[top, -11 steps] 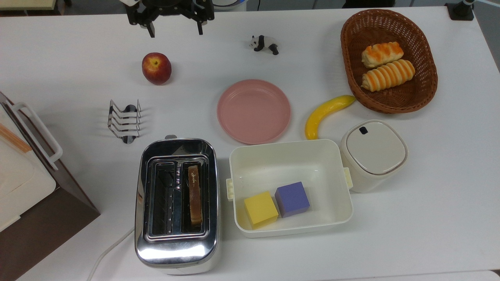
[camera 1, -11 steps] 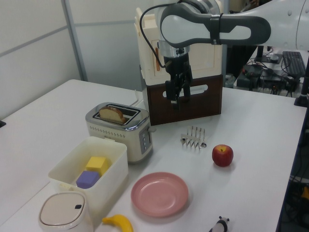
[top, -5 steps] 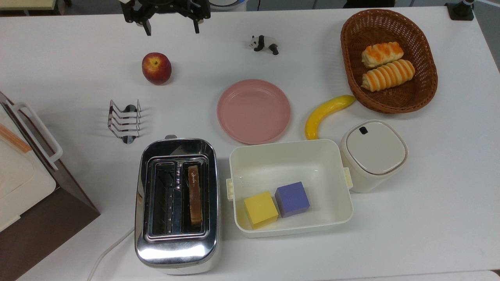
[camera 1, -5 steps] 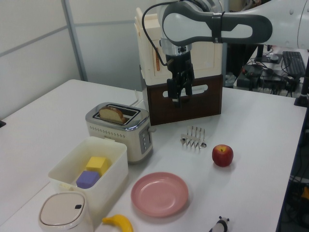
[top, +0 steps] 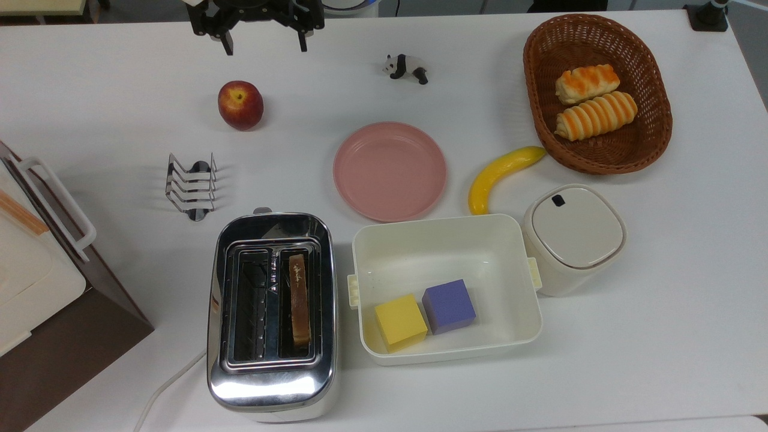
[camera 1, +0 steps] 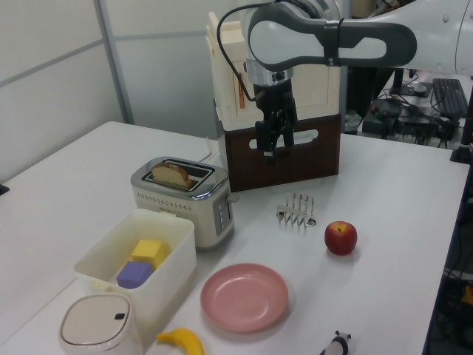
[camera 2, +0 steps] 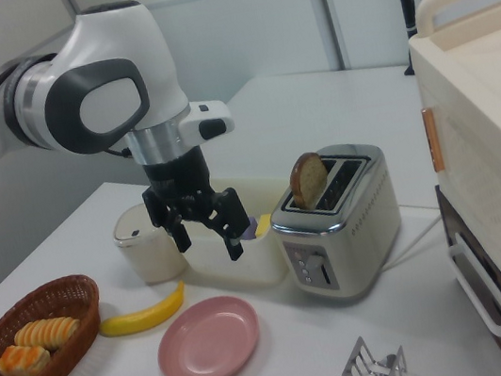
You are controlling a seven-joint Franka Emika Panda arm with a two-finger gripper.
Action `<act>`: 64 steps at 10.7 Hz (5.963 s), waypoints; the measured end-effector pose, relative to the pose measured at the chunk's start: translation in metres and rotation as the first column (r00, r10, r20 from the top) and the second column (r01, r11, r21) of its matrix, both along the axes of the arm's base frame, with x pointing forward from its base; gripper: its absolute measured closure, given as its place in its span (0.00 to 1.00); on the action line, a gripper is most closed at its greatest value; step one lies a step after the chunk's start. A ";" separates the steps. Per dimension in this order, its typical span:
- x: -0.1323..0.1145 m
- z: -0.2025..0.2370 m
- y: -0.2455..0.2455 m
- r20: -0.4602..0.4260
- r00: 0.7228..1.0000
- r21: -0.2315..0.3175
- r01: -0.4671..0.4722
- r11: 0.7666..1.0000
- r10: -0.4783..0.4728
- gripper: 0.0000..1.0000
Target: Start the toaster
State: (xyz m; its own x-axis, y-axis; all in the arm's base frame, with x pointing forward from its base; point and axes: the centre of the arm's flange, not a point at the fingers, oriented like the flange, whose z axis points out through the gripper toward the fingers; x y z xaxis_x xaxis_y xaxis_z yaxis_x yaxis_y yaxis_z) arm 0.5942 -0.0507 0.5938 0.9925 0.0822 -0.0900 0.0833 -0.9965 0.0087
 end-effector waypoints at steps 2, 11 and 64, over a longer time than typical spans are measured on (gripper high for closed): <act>0.000 0.000 0.000 0.000 1.000 0.000 0.000 1.000 0.000 0.00; 0.035 -0.002 0.003 0.216 0.976 0.041 0.000 0.999 -0.009 0.00; 0.010 -0.012 0.022 0.074 0.979 -0.012 0.192 0.981 -0.191 0.00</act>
